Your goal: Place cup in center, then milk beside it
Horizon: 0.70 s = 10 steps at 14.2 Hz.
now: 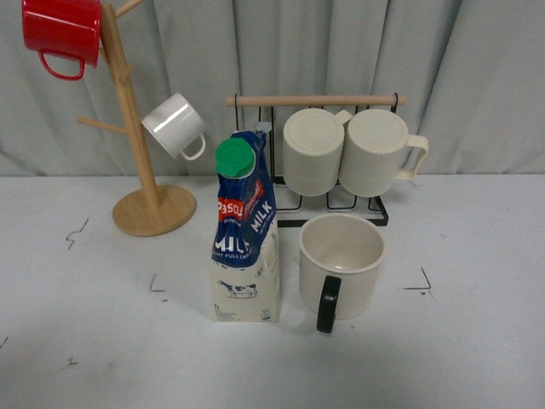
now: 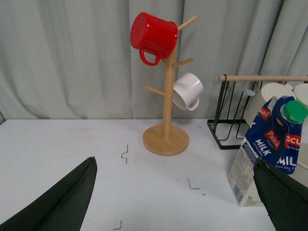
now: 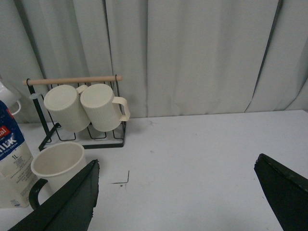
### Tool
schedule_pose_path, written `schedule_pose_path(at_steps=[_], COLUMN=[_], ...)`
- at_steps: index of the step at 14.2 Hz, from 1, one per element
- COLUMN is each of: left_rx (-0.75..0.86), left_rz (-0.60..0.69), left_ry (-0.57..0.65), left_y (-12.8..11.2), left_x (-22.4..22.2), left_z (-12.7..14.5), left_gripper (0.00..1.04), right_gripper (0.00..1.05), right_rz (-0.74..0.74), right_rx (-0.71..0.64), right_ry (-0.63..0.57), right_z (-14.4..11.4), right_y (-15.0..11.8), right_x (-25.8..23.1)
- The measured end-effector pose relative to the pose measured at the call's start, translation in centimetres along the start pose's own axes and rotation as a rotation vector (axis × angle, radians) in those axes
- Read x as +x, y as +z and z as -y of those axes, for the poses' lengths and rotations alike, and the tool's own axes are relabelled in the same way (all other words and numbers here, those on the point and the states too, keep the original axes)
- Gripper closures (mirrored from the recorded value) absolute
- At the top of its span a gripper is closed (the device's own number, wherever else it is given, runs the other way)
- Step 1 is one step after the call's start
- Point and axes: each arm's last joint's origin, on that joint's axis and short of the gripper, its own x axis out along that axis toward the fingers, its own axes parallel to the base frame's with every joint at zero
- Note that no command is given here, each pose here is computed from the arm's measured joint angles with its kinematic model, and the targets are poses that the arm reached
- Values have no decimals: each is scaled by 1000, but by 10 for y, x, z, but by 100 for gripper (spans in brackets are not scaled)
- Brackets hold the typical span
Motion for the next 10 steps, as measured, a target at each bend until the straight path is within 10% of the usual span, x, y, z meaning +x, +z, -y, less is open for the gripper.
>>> schedule_pose_path(at_steps=[10], left_rx=[0], left_rz=[0], left_ry=[0], left_y=[0], left_x=[0], left_z=[0], left_gripper=[7], right_gripper=[6], right_rz=[0], right_rx=[0], right_ry=[0], right_z=[0], right_y=[0], right_x=[0])
